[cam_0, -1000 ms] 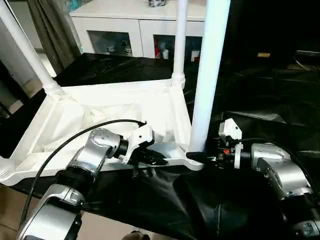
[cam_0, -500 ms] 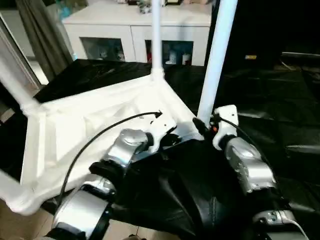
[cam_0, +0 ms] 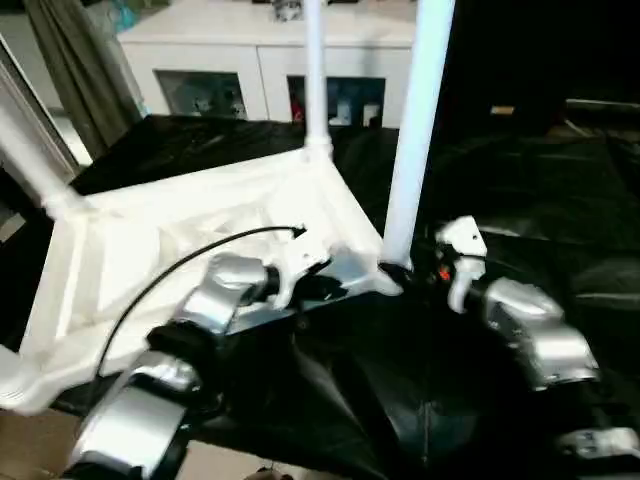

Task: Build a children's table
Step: Rotate leg to tighten

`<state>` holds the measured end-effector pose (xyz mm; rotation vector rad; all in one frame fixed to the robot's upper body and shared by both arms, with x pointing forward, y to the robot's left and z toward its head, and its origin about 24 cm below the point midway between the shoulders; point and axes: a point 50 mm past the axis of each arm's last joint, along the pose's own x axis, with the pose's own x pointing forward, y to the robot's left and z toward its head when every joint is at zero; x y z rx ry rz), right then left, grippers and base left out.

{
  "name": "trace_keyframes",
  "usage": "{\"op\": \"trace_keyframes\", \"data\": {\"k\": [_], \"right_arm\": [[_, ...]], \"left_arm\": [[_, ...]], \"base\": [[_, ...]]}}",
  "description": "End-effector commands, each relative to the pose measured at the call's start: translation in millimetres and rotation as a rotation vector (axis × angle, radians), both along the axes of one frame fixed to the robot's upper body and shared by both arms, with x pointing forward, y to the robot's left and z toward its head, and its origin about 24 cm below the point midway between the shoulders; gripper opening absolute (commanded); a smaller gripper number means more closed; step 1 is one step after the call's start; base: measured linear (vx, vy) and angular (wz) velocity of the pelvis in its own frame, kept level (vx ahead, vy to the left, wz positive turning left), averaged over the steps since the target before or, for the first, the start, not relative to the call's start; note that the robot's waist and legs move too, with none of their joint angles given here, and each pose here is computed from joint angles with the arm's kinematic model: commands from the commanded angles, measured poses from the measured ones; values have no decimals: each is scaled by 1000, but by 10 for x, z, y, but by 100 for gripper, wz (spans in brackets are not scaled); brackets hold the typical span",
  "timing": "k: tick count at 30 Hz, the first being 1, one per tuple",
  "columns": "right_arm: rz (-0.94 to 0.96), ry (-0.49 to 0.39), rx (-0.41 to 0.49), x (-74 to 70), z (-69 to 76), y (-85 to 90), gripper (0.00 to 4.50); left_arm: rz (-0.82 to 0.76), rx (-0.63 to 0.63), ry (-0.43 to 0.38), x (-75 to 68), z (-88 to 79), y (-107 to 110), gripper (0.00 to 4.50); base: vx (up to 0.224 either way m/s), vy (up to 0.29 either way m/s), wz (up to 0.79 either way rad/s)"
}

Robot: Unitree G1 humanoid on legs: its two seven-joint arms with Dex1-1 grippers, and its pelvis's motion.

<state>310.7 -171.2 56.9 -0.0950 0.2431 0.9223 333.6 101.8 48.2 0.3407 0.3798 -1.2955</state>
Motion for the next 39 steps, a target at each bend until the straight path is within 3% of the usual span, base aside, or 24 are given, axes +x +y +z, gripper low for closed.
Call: {"op": "trace_keyframes", "data": {"k": [1,9,15,18,25,28,32,35,36,39], "right_arm": [[156,44,-6,-95,-14,78,293],[272,60,-48,-141,46,-28,293],[323,86,-7,-166,54,25,229],[326,99,8,-188,26,52,223],[-8,99,33,-70,-185,145,211],[-111,119,49,-50,-275,219,208],[-291,157,68,10,-404,528,207],[-335,148,54,59,-412,699,207],[-296,137,90,62,-377,778,207],[-249,139,156,63,-313,832,275]], "left_arm": [[-120,-31,-18,-40,114,-59,0],[-213,-5,40,-135,98,74,0],[-216,-13,52,-155,98,92,0],[-195,-28,48,-151,93,77,0],[103,-34,-45,75,71,-52,0],[195,-45,-65,137,80,-130,0],[353,-61,-83,214,81,-374,0],[342,-78,-90,198,97,-530,0],[312,-84,-87,177,101,-587,0],[263,-90,-89,154,113,-620,0]], "base": [[0,0,0],[0,0,0],[0,0,0],[0,0,0],[0,0,0],[0,0,0],[0,0,0],[0,0,0],[0,0,0],[0,0,0]]}}
